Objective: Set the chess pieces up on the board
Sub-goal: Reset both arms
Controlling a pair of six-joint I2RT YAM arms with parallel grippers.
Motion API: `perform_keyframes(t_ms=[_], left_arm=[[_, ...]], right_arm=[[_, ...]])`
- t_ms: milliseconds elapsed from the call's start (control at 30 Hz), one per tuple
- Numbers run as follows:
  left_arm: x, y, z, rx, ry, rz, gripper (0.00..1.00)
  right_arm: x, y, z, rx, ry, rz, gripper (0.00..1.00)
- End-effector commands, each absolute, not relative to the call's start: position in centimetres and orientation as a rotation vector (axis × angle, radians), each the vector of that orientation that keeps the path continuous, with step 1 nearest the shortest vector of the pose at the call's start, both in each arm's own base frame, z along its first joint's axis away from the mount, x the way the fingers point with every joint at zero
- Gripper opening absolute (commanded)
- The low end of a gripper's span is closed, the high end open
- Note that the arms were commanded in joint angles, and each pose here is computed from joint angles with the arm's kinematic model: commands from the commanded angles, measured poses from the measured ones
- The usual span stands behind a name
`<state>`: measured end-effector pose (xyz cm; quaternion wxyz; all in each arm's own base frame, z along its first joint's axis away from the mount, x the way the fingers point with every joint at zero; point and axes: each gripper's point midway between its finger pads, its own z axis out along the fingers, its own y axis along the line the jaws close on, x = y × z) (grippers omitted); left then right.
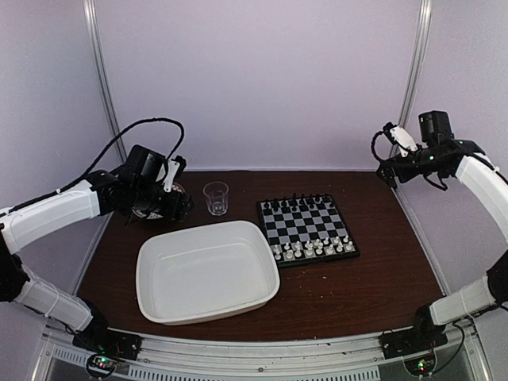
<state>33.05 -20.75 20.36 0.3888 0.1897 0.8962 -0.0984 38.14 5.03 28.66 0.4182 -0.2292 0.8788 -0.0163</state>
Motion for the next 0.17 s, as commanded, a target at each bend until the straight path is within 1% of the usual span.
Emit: perform_keyframes(t_ms=[0,133], left_arm=[[34.0,-19.9,20.6,0.407,2.24,-0.199,0.97],[34.1,-20.1,20.7,0.404,2.238,-0.211,0.98]], right_arm=[[40.5,5.6,27.2,-0.332,2.103,0.095,0.99],[40.1,6.3,26.0,-0.363,2.113,0.139,1.0]])
